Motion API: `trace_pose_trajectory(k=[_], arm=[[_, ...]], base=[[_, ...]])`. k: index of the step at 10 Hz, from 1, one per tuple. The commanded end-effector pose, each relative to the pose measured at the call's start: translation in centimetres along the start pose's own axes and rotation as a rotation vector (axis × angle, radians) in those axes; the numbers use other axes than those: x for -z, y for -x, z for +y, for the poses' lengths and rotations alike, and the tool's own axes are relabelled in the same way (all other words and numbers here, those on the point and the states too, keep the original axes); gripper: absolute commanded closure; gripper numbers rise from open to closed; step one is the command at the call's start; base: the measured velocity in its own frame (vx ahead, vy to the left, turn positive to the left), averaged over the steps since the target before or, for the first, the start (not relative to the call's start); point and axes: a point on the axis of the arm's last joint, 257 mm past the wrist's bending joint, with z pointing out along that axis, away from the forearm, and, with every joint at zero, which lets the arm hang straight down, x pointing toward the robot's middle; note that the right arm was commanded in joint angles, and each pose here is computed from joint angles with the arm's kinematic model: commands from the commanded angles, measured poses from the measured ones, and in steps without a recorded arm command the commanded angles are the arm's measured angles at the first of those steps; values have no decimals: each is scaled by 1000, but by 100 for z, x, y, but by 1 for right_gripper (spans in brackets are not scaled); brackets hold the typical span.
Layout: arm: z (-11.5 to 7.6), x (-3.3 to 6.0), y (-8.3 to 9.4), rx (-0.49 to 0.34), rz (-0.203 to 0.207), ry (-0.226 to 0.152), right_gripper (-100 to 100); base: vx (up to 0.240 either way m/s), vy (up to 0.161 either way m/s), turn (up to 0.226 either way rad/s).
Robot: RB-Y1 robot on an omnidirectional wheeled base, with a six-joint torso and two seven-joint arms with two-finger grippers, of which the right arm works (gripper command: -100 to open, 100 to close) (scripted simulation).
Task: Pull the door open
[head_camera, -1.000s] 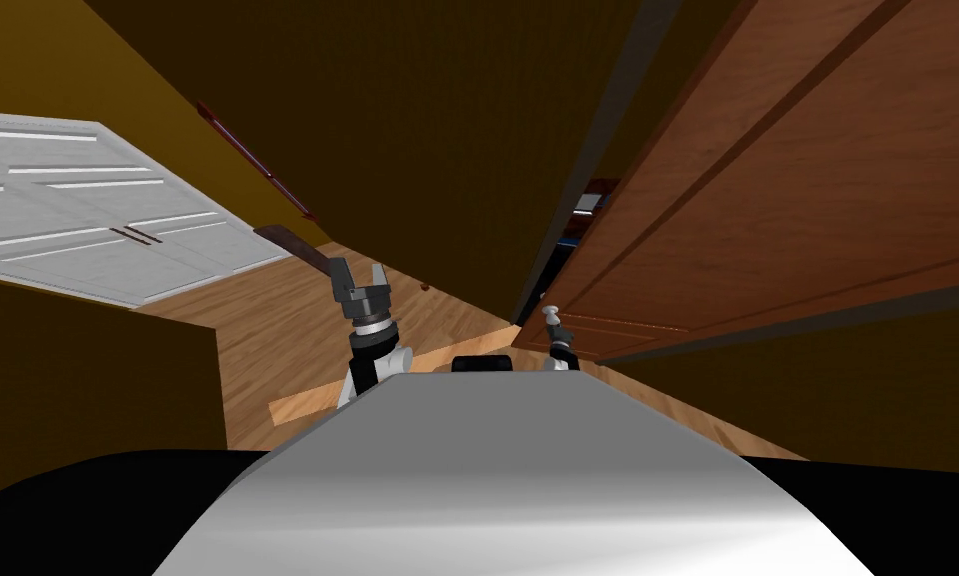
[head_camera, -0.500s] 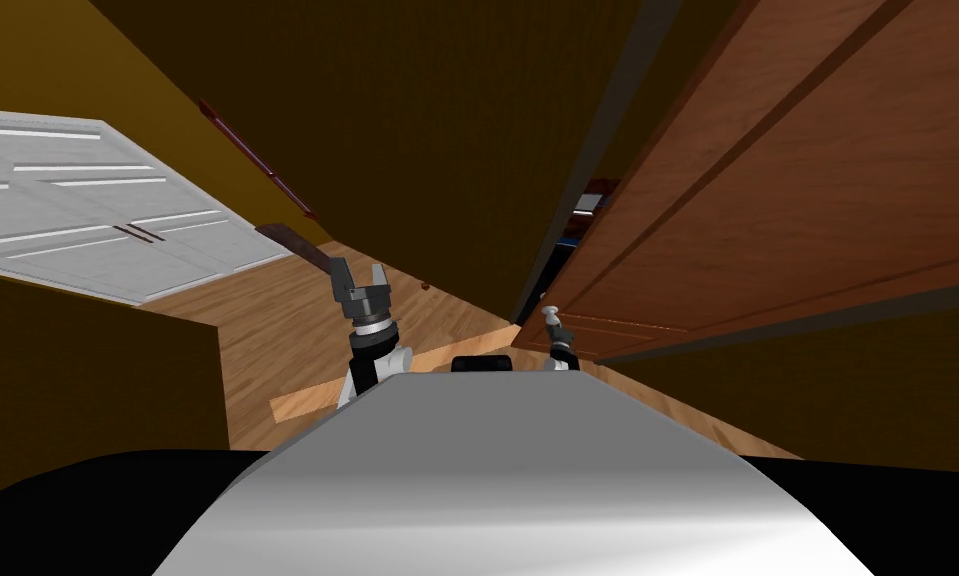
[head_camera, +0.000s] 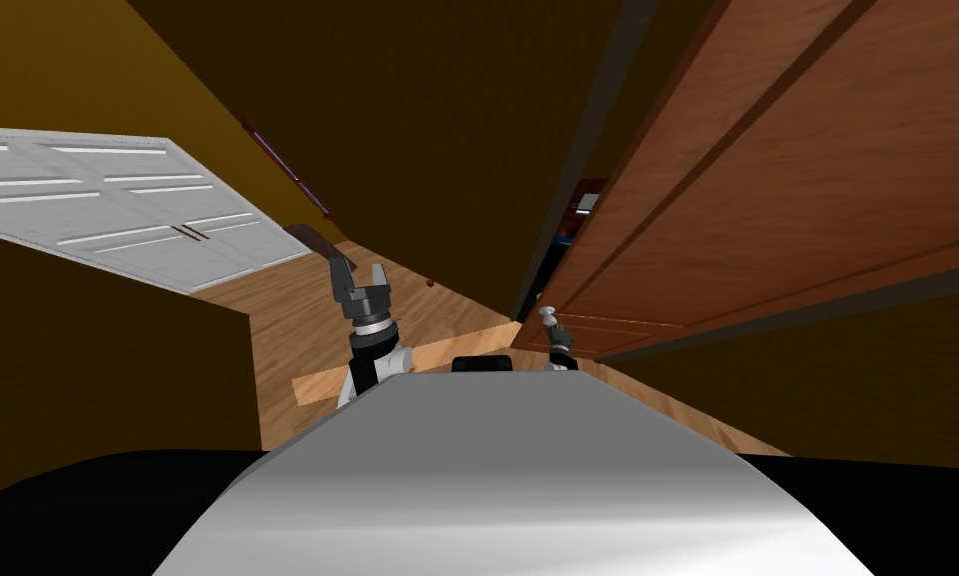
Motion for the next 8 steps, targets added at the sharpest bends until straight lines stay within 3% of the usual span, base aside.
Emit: trace_pose_trajectory(k=[1,8], arm=[[-201,14,-42,-15,23,-32,-100],[-378,145,-93,-27,66,-77,-100]], base=[[-93,-38,94],[-82,-28,66]])
